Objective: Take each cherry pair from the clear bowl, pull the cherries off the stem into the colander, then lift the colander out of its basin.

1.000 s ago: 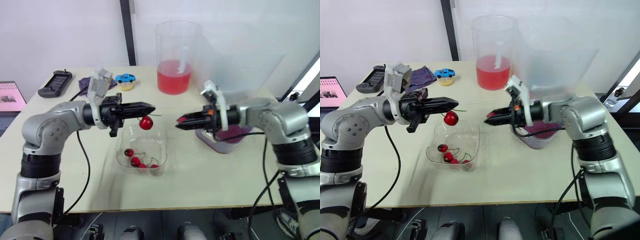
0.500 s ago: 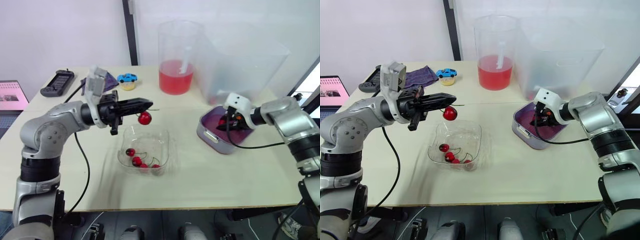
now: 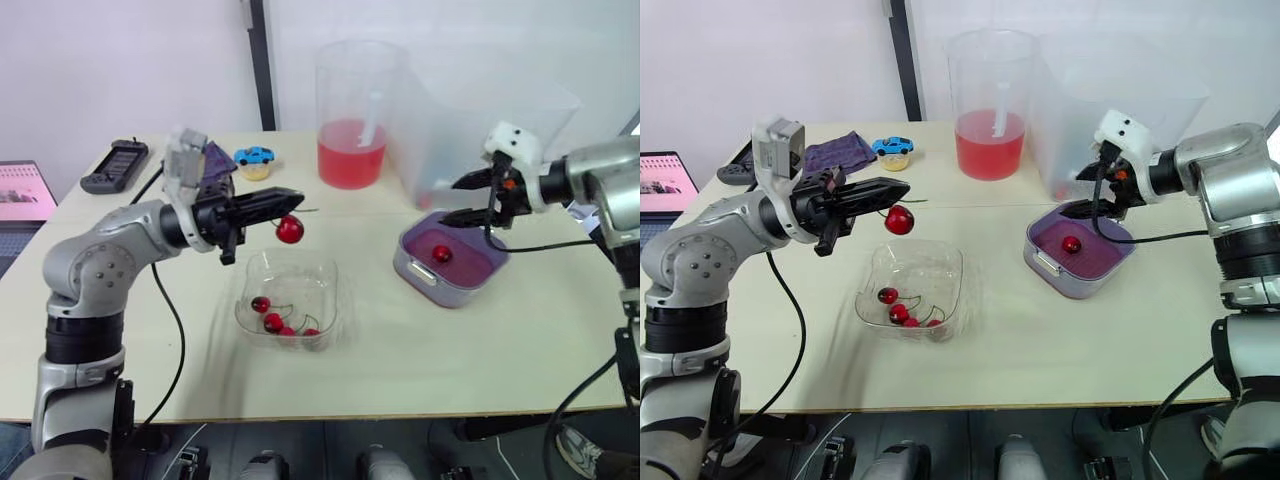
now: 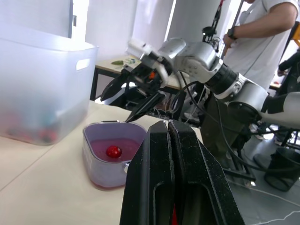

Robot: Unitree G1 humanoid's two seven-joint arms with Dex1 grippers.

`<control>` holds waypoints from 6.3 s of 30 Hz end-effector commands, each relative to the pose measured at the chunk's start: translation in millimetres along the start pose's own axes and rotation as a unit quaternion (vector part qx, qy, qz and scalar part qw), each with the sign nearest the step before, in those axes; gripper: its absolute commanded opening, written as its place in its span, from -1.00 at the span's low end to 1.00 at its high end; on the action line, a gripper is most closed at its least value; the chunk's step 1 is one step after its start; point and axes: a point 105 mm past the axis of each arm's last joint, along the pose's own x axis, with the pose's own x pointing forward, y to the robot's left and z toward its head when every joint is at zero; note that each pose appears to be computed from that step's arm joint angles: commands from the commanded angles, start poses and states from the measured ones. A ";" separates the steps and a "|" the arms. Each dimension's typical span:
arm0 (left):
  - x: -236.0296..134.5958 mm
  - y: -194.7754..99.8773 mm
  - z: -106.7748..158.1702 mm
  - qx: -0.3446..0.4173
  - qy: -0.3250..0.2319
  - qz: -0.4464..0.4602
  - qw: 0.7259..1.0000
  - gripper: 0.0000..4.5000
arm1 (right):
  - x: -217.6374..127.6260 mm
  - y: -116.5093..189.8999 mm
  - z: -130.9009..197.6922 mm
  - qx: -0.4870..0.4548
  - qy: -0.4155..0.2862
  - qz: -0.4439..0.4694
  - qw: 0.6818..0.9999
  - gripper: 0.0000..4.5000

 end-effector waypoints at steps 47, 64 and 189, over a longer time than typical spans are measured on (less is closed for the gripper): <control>11.8 -3.0 16.1 0.041 -0.013 -0.029 0.999 -1.00 | 95.2 141.6 86.4 0.075 -0.202 0.249 0.944 -0.71; 6.9 -2.1 17.4 0.048 -0.015 -0.021 0.998 -1.00 | 89.0 120.7 34.0 0.174 -0.195 0.235 0.936 -0.71; -147.5 -37.5 -32.1 0.118 0.247 0.245 0.930 1.00 | 225.1 188.6 -2.9 -0.112 0.080 0.288 0.948 0.17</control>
